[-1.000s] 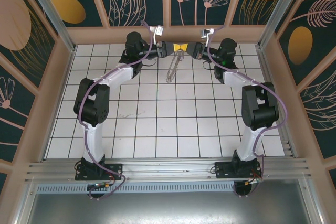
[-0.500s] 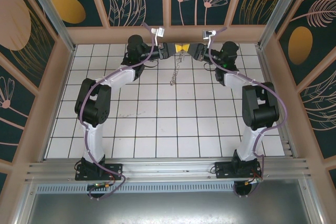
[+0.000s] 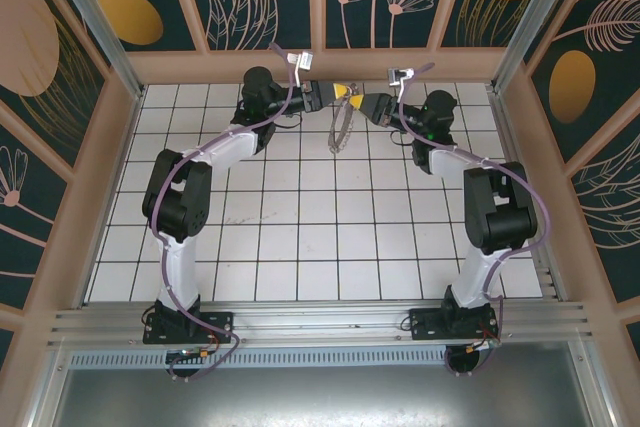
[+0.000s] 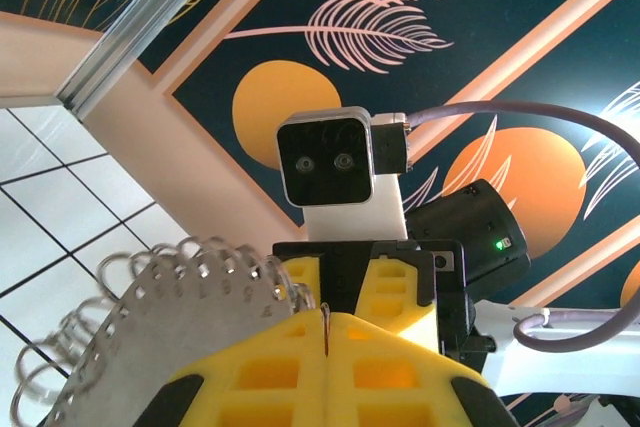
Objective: Put the keys on the keyring
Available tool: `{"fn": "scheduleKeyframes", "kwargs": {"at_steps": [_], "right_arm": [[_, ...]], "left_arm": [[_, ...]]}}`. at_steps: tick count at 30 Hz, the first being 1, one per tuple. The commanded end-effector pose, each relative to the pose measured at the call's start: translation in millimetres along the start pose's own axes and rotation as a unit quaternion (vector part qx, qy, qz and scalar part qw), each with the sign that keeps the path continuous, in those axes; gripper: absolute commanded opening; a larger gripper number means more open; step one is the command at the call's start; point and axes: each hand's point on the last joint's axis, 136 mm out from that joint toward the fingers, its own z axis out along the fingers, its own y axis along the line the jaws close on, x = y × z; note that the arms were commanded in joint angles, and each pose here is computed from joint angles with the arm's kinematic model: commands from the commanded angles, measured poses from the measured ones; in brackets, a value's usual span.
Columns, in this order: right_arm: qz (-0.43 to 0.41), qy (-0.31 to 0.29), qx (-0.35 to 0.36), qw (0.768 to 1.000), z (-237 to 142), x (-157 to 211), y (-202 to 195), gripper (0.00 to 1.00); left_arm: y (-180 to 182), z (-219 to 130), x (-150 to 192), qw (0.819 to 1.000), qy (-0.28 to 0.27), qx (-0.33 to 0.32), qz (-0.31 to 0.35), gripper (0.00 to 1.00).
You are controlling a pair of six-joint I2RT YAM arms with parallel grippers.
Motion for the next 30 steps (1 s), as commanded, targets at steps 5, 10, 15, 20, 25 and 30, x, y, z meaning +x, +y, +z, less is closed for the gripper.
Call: {"fn": "scheduleKeyframes", "kwargs": {"at_steps": [5, 10, 15, 20, 25, 30], "right_arm": [[-0.038, -0.009, -0.023, 0.999, -0.2, -6.7, 24.4, 0.06], [-0.036, -0.003, -0.026, 0.999, 4.0, -0.9, 26.3, 0.0], [-0.037, 0.0, -0.027, 0.999, 10.7, 4.4, 29.1, 0.0], [-0.034, -0.006, -0.019, 0.999, 17.2, 7.4, 29.7, 0.0], [-0.031, -0.015, -0.012, 0.999, 24.1, 8.2, 29.8, 0.0], [-0.027, -0.034, 0.02, 0.999, 30.4, 5.9, 23.1, 0.0]], "left_arm": [[-27.9, -0.8, -13.9, 0.999, -0.021, 0.023, 0.036, 0.0], [-28.1, -1.9, -14.9, 0.999, -0.027, 0.02, 0.035, 0.0], [-29.6, -3.7, -16.2, 0.999, -0.036, 0.02, 0.035, 0.0], [-31.2, -6.2, -16.3, 0.998, -0.044, 0.018, 0.035, 0.0], [-30.3, -8.2, -14.8, 0.998, -0.051, 0.017, 0.031, 0.0], [-30.0, -10.9, -14.4, 0.998, -0.062, 0.014, 0.03, 0.0]]}}
